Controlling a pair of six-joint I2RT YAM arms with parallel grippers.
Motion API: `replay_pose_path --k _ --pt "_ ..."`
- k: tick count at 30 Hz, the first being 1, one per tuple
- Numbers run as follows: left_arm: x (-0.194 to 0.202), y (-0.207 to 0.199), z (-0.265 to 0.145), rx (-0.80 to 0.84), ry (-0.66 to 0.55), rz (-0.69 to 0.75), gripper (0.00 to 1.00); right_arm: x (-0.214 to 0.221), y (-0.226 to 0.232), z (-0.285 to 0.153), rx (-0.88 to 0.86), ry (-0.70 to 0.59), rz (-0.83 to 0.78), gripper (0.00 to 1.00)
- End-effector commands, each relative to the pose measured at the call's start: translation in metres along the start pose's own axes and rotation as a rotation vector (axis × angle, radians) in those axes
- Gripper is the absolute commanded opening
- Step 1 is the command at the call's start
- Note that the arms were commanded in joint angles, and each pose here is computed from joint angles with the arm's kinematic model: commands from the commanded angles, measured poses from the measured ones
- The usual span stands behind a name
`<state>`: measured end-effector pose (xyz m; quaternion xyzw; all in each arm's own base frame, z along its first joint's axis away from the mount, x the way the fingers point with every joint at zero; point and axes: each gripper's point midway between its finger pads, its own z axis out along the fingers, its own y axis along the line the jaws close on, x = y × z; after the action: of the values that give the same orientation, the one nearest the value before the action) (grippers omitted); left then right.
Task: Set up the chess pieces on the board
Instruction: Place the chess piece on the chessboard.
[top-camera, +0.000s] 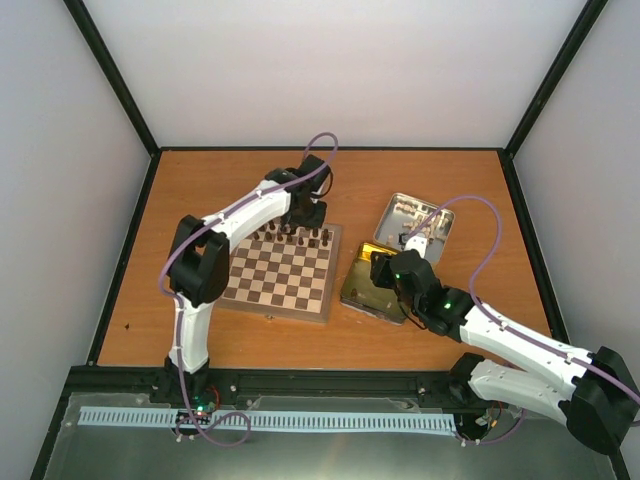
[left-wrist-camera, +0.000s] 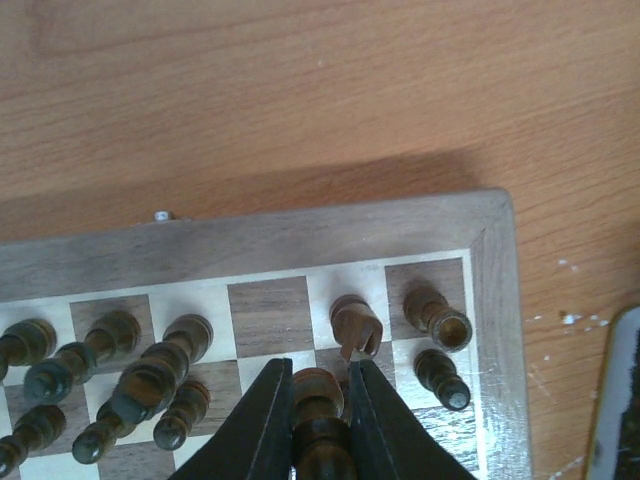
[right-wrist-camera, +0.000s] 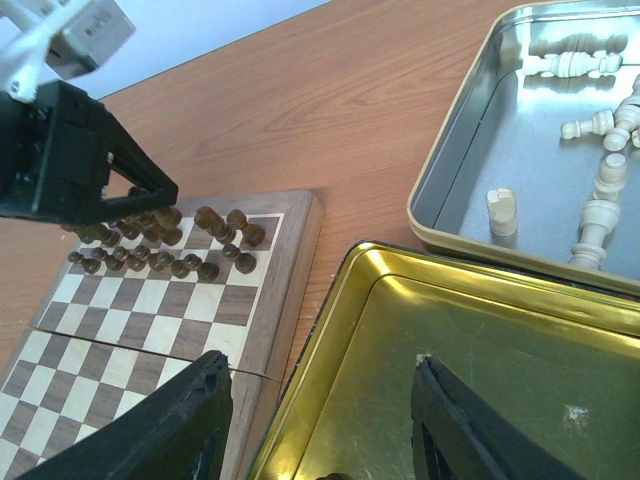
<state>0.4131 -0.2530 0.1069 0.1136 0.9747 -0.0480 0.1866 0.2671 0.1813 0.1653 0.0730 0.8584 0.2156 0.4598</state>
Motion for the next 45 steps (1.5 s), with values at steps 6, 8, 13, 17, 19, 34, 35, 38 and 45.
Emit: replay_pose_path --k 6,8,13,17,19,34,35,38,45 --pt "0.002 0.004 0.014 -0.050 0.032 0.030 0.12 -0.002 -0.008 -0.003 0.016 -0.020 0.026 0.50" --pt "0.003 0.004 0.020 -0.044 0.040 0.028 0.12 -0.003 -0.008 -0.004 0.013 -0.021 0.026 0.50" --pt "0.001 0.003 0.029 -0.027 0.034 0.007 0.12 -0.004 -0.009 -0.005 0.017 -0.023 0.023 0.50" --pt "-0.001 0.008 0.033 -0.020 0.028 -0.015 0.12 -0.005 -0.008 -0.006 0.015 -0.024 0.023 0.50" --pt "-0.002 0.011 0.036 -0.023 0.027 -0.027 0.12 -0.005 -0.008 -0.006 0.013 -0.026 0.025 0.50" --pt "0.002 0.016 0.049 0.030 0.039 -0.046 0.21 -0.004 -0.006 -0.004 0.012 -0.016 0.019 0.50" --pt "0.002 0.016 0.048 0.030 0.037 -0.046 0.23 -0.004 -0.005 -0.004 0.010 -0.014 0.019 0.50" --pt "-0.002 0.015 0.042 0.039 0.027 -0.045 0.29 -0.004 -0.004 -0.004 0.004 -0.013 0.021 0.50" --pt "-0.021 0.013 0.004 0.051 -0.049 -0.047 0.32 -0.007 -0.003 -0.006 0.011 -0.013 0.018 0.50"
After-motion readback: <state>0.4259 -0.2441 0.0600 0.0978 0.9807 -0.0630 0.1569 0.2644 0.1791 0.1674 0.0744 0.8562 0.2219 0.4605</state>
